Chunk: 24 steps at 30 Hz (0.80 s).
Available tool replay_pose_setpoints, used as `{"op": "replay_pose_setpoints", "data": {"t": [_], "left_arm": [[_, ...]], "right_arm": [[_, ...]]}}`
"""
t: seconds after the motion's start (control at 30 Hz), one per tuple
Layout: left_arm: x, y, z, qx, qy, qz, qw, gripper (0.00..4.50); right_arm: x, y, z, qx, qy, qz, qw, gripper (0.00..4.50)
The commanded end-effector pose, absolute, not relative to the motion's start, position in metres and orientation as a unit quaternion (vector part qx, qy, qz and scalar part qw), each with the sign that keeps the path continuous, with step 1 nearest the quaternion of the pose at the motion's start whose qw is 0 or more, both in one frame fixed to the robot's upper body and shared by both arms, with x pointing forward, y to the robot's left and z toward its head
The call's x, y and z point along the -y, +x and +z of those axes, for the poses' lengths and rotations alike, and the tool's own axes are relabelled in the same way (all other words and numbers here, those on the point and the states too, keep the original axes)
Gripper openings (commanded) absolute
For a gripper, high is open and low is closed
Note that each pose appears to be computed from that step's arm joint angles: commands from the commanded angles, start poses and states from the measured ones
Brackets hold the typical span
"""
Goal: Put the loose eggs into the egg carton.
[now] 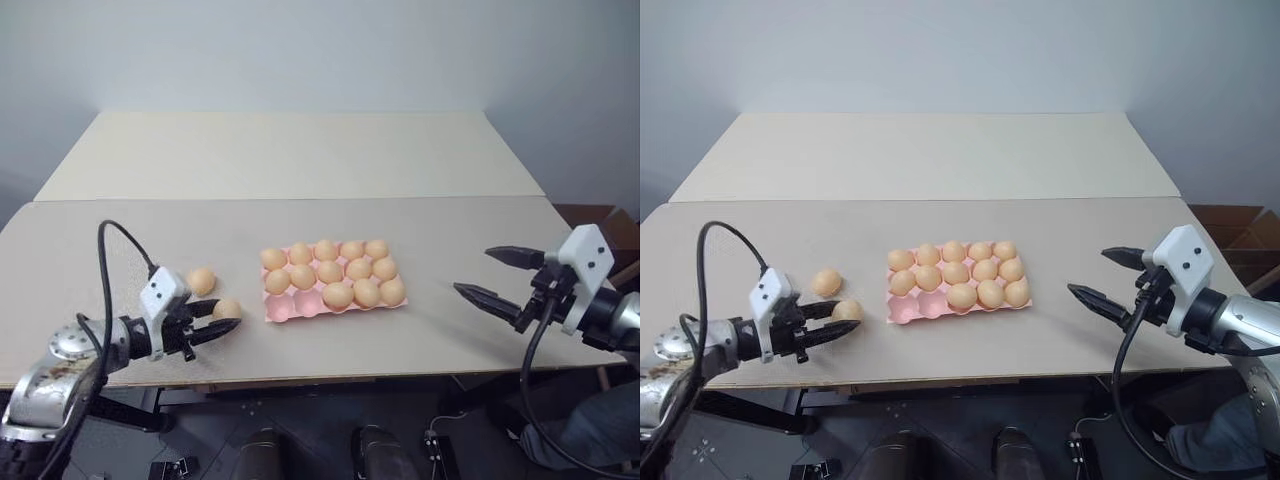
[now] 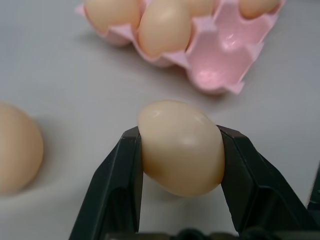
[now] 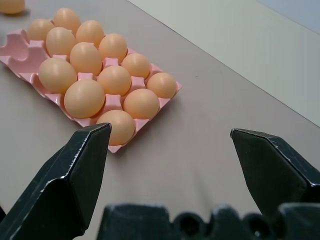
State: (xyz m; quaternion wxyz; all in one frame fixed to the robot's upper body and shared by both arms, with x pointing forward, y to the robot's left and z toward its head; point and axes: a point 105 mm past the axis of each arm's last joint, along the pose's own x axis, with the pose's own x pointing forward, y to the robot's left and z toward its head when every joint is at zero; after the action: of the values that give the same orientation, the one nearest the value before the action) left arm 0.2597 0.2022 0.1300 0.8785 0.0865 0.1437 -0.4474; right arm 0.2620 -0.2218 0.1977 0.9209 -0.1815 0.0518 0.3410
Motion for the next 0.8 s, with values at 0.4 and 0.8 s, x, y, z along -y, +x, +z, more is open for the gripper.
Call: {"op": "replay_pose_setpoints", "data": {"t": [0.4,0.8], "left_arm": [[-0.1,0.287,0.145,-0.066,0.094,-0.546,0.83,1.91],[-0.101,0.299,0.153,-0.052,0.099,-0.533,0.838,4.47]], "right_arm": [[0.211,0.262,0.209,-0.02,-0.19,0.334,0.923,4.5],[0.208,0.256,0.216,-0.006,-0.188,0.33,0.925,4.5]]}}
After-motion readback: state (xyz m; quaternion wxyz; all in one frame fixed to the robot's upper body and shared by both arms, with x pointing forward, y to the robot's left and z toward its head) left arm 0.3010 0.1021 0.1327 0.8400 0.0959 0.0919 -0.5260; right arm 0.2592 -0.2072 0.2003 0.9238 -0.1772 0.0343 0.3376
